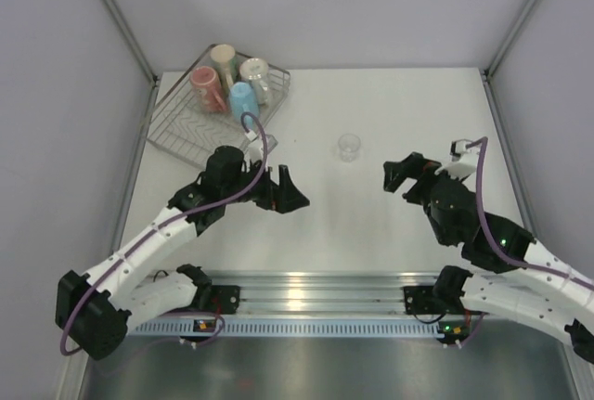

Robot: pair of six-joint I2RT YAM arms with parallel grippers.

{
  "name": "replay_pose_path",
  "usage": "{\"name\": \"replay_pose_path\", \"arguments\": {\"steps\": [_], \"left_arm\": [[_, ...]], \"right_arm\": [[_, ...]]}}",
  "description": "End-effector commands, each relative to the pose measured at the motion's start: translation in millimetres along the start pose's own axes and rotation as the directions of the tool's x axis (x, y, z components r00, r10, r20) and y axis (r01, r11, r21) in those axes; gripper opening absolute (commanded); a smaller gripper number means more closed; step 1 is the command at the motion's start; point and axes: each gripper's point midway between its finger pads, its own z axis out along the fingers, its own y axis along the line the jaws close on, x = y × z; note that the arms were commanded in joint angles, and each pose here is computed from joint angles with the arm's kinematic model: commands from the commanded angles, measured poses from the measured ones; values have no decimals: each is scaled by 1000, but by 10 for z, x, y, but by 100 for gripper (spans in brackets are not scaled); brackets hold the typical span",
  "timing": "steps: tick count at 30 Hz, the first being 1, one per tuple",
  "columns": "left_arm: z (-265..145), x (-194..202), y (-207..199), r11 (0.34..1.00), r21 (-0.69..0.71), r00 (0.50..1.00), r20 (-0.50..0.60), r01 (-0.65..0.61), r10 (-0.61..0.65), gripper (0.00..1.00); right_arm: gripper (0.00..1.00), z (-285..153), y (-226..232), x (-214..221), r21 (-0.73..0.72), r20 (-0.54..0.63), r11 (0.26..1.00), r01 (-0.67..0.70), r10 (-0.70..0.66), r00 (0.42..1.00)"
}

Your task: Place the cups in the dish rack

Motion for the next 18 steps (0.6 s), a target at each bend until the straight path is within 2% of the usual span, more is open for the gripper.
{"name": "replay_pose_path", "arguments": {"steps": [1,3,4,5,6,7,8,9,11,12,14,15,17,18], "left_arm": [[7,-27,-253,989,145,998,49,-37,30,97],[-10,12,-218,989,137,997,56,-61,54,96],[-3,45,-173,991,124,997,56,-59,53,96],[-10,55,-164,991,120,996,61,-66,59,96],[-33,57,-171,990,123,996,69,-68,60,96],[-41,74,-166,990,123,996,69,-65,57,96],[-58,72,-181,990,127,996,75,-60,50,96],[-71,88,-180,990,128,996,76,-57,48,96],[-123,105,-192,989,132,994,94,-63,51,96],[-147,116,-207,988,138,994,99,-68,55,95],[-209,127,-218,988,140,991,126,-68,51,96],[-225,123,-204,989,133,989,138,-63,45,96],[-266,116,-208,989,135,985,171,-64,40,96],[-269,132,-204,989,135,985,171,-63,39,96]], "right_arm": [[99,-69,-253,-688,208,155,973,97,-131,979],[98,46,-302,-744,265,114,945,192,-229,967],[98,115,-180,-720,202,68,954,220,-238,969],[97,298,-301,-688,247,14,936,250,-261,965],[95,390,-339,-636,230,-44,929,289,-287,957],[92,479,-262,-544,146,-114,948,282,-267,957],[88,631,-524,-554,220,-158,937,273,-241,957],[79,676,-548,-495,186,-198,943,278,-241,950],[72,789,-787,-460,234,-208,932,276,-229,951],[65,828,-823,-393,222,-225,933,285,-235,946],[57,959,-1022,-259,253,-268,924,288,-219,938],[50,1000,-1082,-200,253,-295,919,302,-224,929],[45,1098,-1291,-35,286,-368,901,325,-210,906],[38,1118,-1355,21,289,-394,893,345,-218,893]]}}
